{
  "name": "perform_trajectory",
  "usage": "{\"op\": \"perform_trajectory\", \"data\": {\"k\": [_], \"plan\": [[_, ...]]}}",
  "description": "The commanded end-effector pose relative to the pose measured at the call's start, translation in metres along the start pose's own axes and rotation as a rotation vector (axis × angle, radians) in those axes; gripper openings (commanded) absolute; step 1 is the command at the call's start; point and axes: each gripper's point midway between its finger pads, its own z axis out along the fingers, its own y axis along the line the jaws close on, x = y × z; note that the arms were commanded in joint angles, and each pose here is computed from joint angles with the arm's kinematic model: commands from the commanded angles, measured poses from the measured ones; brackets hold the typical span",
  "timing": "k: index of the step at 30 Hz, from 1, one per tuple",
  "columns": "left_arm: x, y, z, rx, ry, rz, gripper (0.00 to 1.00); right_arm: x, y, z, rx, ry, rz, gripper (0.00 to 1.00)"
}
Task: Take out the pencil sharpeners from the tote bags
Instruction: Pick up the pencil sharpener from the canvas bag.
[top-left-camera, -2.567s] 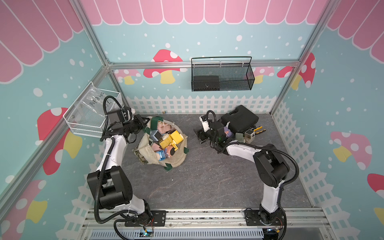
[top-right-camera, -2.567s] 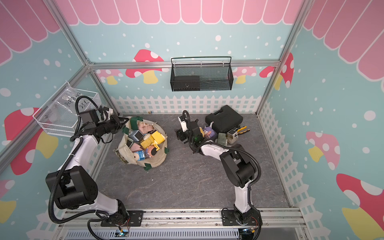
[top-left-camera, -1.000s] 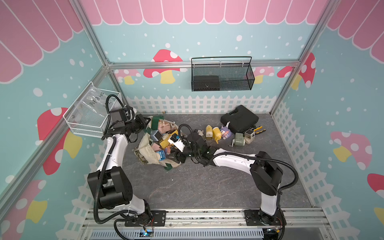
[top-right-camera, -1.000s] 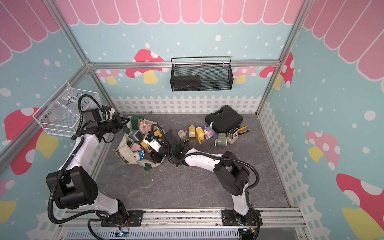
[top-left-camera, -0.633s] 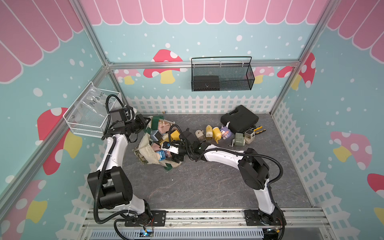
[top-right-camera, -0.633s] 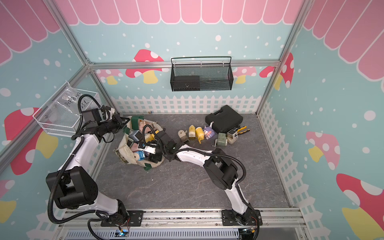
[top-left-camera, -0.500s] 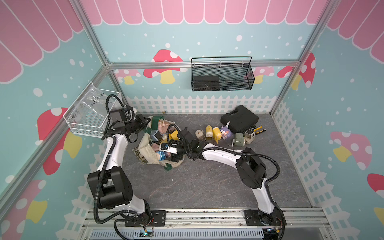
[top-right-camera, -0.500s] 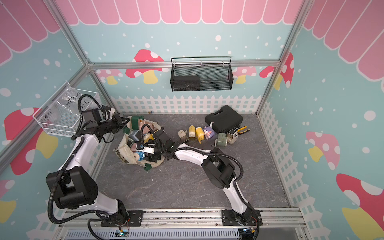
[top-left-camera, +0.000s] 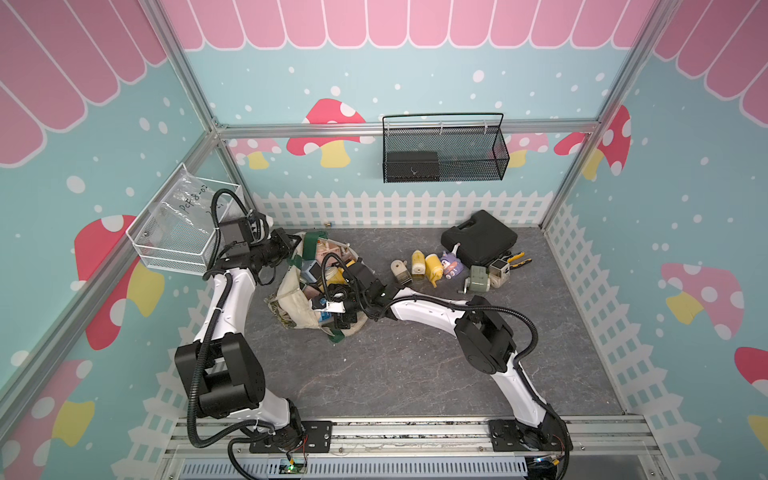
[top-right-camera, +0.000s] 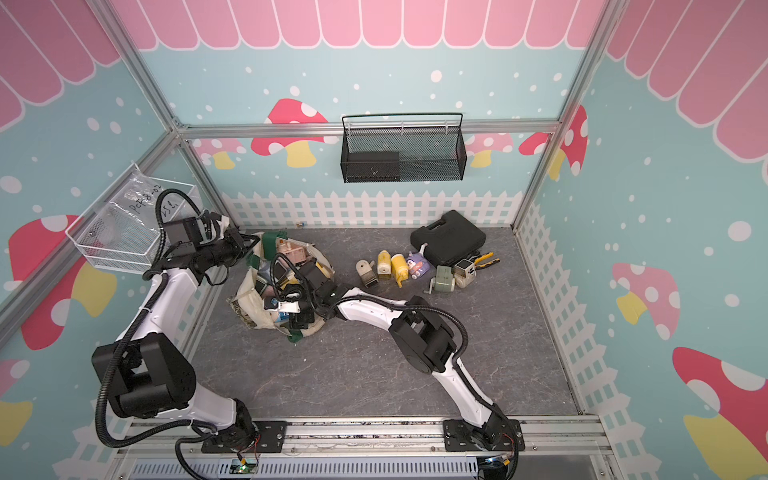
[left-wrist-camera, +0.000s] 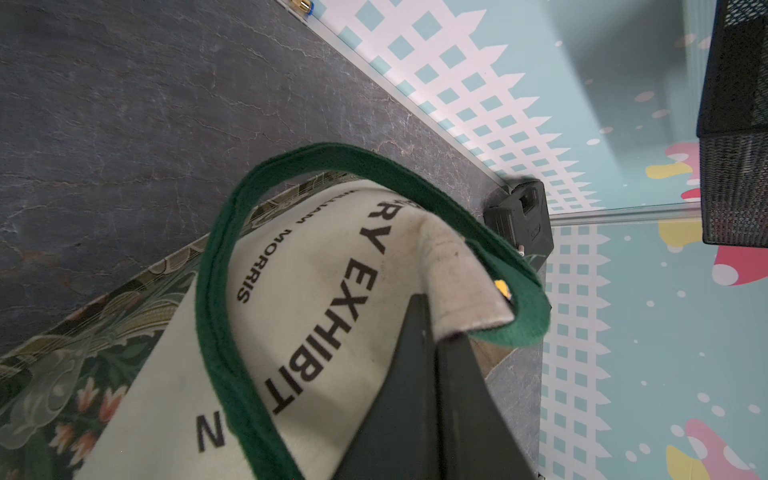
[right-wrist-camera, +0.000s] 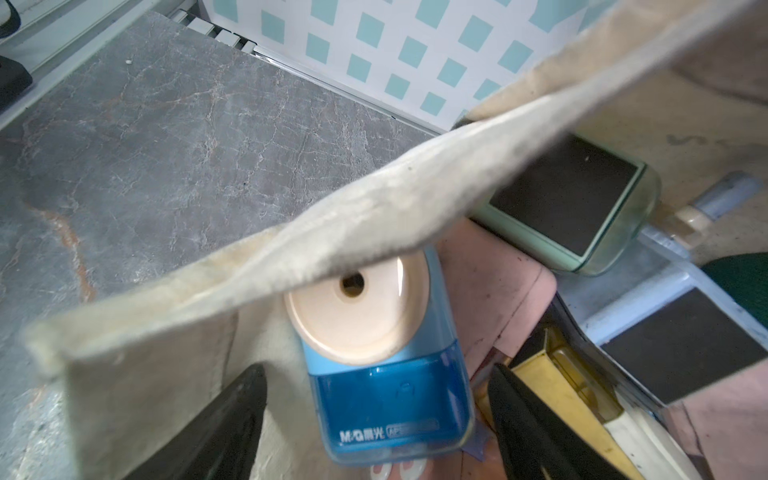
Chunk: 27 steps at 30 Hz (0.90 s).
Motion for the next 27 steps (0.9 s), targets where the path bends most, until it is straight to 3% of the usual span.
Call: {"op": "perform_trajectory", "data": {"k": [1,10,16,27], "plan": [[0.006,0.008,0.006,0.003,0.030,-0.030,0.00,0.002,0.015,0.017,-0.058,-0.018,-0.018,0.86],[0.006,0.006,0.005,0.011,0.028,-0.032,0.00,0.004,0.013,0.035,-0.050,-0.051,-0.013,0.79],[0.007,0.006,0.005,0.011,0.027,-0.034,0.00,0.016,0.000,0.042,0.016,0.003,0.007,0.71],[0.006,0.005,0.004,0.012,0.025,-0.032,0.00,-0.005,0.008,0.016,0.014,-0.067,-0.037,0.58]]}}
